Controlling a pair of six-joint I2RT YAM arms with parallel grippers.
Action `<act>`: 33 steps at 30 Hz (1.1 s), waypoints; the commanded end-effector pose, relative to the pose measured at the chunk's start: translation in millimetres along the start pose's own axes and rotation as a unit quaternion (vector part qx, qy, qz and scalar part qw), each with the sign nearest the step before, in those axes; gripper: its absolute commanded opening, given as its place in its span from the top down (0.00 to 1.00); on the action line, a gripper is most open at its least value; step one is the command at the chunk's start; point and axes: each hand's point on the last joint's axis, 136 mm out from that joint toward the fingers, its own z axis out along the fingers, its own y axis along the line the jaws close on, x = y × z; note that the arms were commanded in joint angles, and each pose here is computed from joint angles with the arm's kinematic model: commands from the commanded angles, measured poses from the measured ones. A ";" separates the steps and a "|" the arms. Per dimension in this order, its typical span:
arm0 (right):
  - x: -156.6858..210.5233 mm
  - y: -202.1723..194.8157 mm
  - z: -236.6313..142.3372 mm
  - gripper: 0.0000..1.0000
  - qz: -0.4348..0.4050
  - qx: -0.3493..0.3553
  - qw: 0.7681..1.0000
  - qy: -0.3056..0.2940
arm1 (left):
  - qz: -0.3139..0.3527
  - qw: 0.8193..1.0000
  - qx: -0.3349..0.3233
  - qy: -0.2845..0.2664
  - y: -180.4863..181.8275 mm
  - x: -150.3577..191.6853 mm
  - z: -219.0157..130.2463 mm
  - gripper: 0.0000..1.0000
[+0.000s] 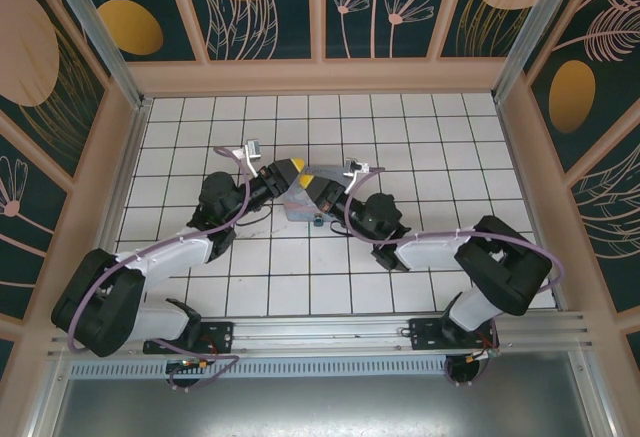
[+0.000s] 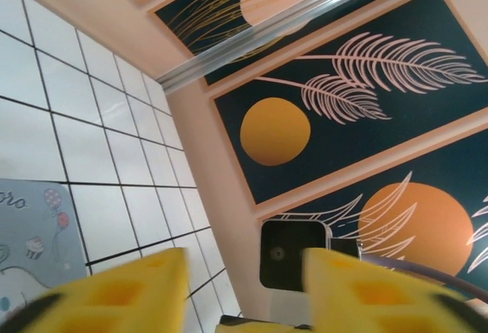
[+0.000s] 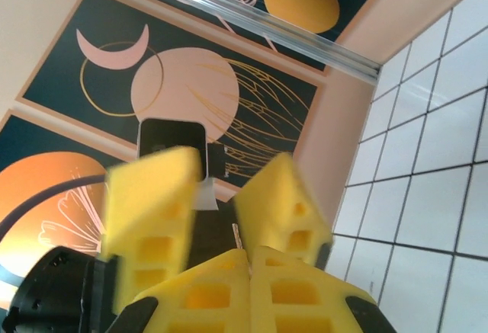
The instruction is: Unlock the padlock with the key
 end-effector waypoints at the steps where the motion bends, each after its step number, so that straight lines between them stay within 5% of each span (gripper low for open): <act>1: -6.9 11.2 -13.0 1.00 -0.013 -0.011 1.000 -0.011 | 0.037 0.999 -0.013 -0.016 -12.6 -10.8 -4.1 0.32; 6: -6.8 9.1 -30.7 1.00 -0.023 0.004 1.000 -0.013 | 0.061 0.998 -0.024 -0.023 -21.2 -15.7 -12.1 0.21; 13: -7.2 10.5 -40.6 1.00 -0.051 0.030 0.998 -0.007 | 0.035 0.998 -0.034 0.027 -13.4 1.3 -8.6 0.20; 17: -1.6 6.8 -29.9 1.00 -0.124 0.110 0.986 0.008 | -0.015 0.996 -0.058 0.066 -3.6 12.8 -3.0 0.20; 26: 2.1 -16.3 -25.6 1.00 -0.345 0.302 0.889 0.007 | -0.148 0.971 -0.137 0.128 32.4 43.4 -4.4 0.27; 33: 14.9 -30.8 -26.1 1.00 -0.449 0.339 0.827 0.016 | -0.193 0.966 -0.135 0.110 32.8 44.0 -10.9 0.37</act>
